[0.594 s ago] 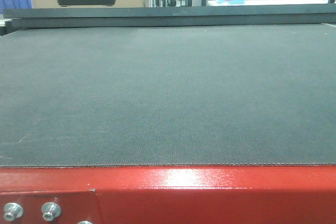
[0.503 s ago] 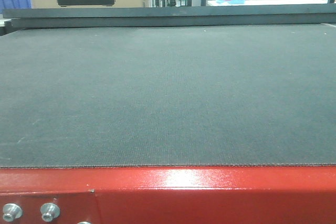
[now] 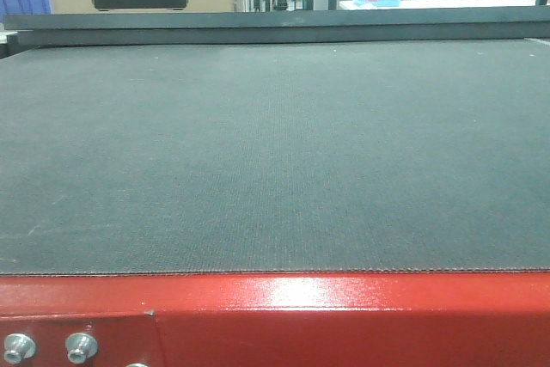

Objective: Grab block from conveyor and place in blue bin
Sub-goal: 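Lower both grippers toward the green and blue blocks on the belt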

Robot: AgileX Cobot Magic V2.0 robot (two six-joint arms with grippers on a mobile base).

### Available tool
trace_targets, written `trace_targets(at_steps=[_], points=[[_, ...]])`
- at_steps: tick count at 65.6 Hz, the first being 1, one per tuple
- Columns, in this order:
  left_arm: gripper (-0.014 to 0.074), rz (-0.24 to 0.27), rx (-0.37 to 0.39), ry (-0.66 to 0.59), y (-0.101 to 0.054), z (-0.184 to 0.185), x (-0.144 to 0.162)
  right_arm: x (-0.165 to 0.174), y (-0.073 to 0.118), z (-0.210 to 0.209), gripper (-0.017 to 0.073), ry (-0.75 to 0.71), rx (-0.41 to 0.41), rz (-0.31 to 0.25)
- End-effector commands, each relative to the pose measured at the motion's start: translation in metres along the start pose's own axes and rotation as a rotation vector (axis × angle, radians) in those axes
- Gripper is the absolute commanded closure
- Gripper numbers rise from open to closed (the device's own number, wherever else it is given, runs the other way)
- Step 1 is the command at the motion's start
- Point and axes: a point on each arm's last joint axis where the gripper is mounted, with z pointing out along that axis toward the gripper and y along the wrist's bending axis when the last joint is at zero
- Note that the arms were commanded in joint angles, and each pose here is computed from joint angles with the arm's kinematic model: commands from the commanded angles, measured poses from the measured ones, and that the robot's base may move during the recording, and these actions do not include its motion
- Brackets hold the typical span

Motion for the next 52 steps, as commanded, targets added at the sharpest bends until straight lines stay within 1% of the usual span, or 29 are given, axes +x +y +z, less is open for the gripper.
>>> trace_targets(at_steps=[1, 8, 15, 22, 25, 27, 29, 32, 36, 39, 41, 46, 48, 52], points=[[0.0704, -0.004, -0.006, -0.028, 0.0, 0.0, -0.003, -0.002, 0.0, 0.0, 0.072, -0.02, 0.004, -0.009], [0.0704, -0.004, -0.006, -0.033, 0.0, 0.0, -0.003, -0.002, 0.0, 0.0, 0.072, -0.028, 0.005, -0.009], [0.0704, -0.004, -0.007, -0.05, 0.001, 0.0, -0.005, -0.008, -0.001, -0.001, 0.072, -0.088, 0.008, -0.009], [0.0704, -0.005, -0.005, -0.024, 0.0, 0.0, -0.003, -0.013, -0.001, -0.001, 0.072, -0.14, 0.011, -0.009], [0.0704, -0.005, -0.005, -0.024, 0.0, 0.0, -0.003, -0.012, -0.001, -0.001, 0.072, -0.131, 0.01, -0.009], [0.0704, -0.005, -0.006, -0.026, 0.001, -0.001, -0.004, -0.018, 0.0, -0.002, 0.072, -0.132, 0.007, -0.008], [0.0704, -0.004, -0.007, -0.048, 0.001, -0.001, -0.013, -0.023, 0.0, -0.002, 0.072, -0.124, 0.005, -0.008], [0.0704, -0.004, -0.009, -0.069, 0.002, -0.003, -0.026, -0.042, 0.0, -0.006, 0.072, -0.133, 0.001, -0.008], [0.0704, -0.003, -0.011, -0.08, 0.004, -0.007, -0.046, -0.06, 0.001, -0.01, 0.072, -0.131, -0.003, -0.009], [0.0704, -0.003, -0.011, -0.076, 0.005, -0.011, -0.06, -0.082, 0.001, -0.017, 0.072, -0.162, -0.006, -0.009], [0.0704, -0.003, -0.011, -0.06, 0.005, -0.014, -0.069, -0.093, 0.002, -0.021, 0.072, -0.175, -0.008, -0.01], [0.0704, -0.005, -0.009, -0.019, 0.007, -0.017, -0.093, -0.116, 0.002, -0.024, 0.072, -0.152, -0.013, -0.011], [0.0704, -0.008, -0.007, 0.013, 0.008, -0.017, -0.102, -0.123, 0.003, -0.023, 0.072, -0.124, -0.015, -0.012], [0.0704, -0.017, -0.004, 0.078, 0.009, -0.015, -0.119, -0.132, 0.003, -0.017, 0.072, -0.017, -0.021, -0.013]])
